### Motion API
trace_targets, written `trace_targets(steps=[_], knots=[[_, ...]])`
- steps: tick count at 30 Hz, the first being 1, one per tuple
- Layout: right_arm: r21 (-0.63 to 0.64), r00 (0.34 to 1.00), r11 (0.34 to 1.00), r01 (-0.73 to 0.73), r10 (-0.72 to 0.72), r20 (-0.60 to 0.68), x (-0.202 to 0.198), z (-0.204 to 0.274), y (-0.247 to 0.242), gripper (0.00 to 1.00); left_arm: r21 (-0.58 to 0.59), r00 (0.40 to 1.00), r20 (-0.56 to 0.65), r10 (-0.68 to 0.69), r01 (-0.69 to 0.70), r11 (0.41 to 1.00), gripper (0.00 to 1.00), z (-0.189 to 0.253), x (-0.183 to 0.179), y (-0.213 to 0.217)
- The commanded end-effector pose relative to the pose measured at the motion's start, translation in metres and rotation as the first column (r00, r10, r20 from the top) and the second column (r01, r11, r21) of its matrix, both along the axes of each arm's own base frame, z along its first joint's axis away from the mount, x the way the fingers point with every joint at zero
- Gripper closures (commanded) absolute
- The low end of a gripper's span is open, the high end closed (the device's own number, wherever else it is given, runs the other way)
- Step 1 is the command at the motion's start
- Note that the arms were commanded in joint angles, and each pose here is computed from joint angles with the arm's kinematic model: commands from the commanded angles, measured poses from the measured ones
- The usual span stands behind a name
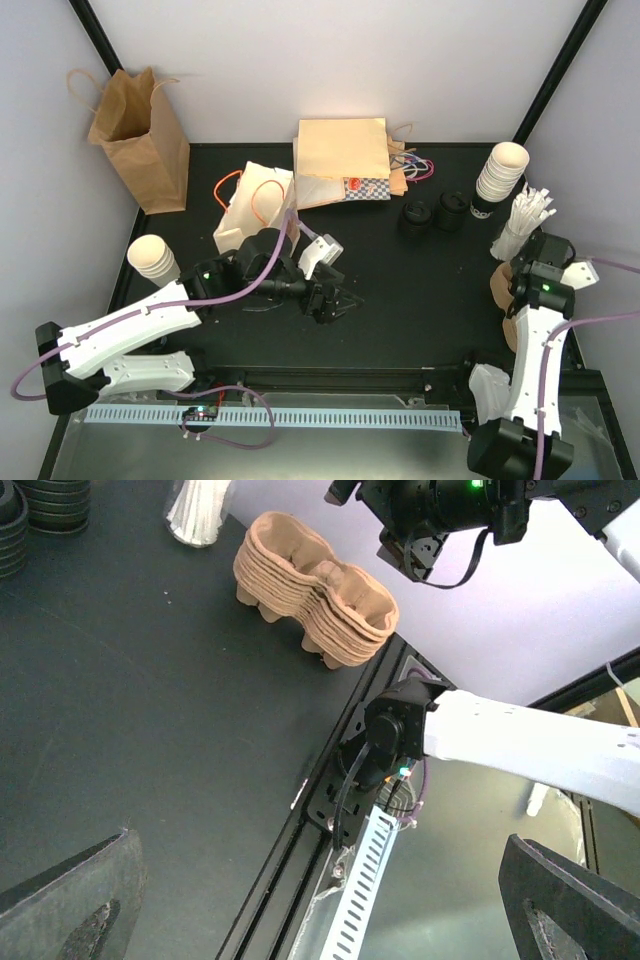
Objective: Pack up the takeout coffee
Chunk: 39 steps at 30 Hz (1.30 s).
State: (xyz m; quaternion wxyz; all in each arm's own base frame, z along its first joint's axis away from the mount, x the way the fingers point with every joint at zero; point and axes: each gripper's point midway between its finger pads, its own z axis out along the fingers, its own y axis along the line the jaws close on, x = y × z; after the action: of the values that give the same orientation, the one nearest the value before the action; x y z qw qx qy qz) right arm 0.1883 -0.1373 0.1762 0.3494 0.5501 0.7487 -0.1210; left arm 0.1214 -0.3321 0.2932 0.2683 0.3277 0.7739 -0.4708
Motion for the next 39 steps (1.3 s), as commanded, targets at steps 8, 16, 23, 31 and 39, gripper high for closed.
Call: trace_targets(steps=[8, 16, 23, 31, 39], knots=[[0.194, 0.990, 0.971, 0.140, -0.144, 0.009, -0.013, -0.029, -0.010, 0.07, 0.017, 0.998, -0.008, -0.062, 0.062, 0.998, 0.01, 0.005, -0.012, 0.002], [0.271, 0.987, 0.949, 0.163, -0.152, -0.060, -0.010, -0.042, -0.005, 0.04, 0.018, 0.999, -0.004, -0.042, 0.042, 0.999, 0.01, 0.003, -0.008, 0.001], [0.314, 0.973, 0.932, 0.182, -0.125, -0.193, -0.010, -0.056, -0.004, 0.04, 0.034, 1.000, -0.005, -0.030, 0.030, 0.999, 0.01, -0.001, -0.007, 0.004], [0.309, 0.975, 0.937, 0.165, -0.108, -0.194, -0.005, -0.055, -0.007, 0.21, 0.064, 1.000, -0.004, -0.022, 0.022, 0.998, 0.01, -0.008, -0.007, 0.008], [0.294, 0.975, 0.940, 0.171, -0.119, -0.187, -0.011, -0.047, -0.006, 0.50, 0.072, 1.000, 0.008, -0.024, 0.023, 0.997, 0.01, -0.009, -0.008, 0.012]])
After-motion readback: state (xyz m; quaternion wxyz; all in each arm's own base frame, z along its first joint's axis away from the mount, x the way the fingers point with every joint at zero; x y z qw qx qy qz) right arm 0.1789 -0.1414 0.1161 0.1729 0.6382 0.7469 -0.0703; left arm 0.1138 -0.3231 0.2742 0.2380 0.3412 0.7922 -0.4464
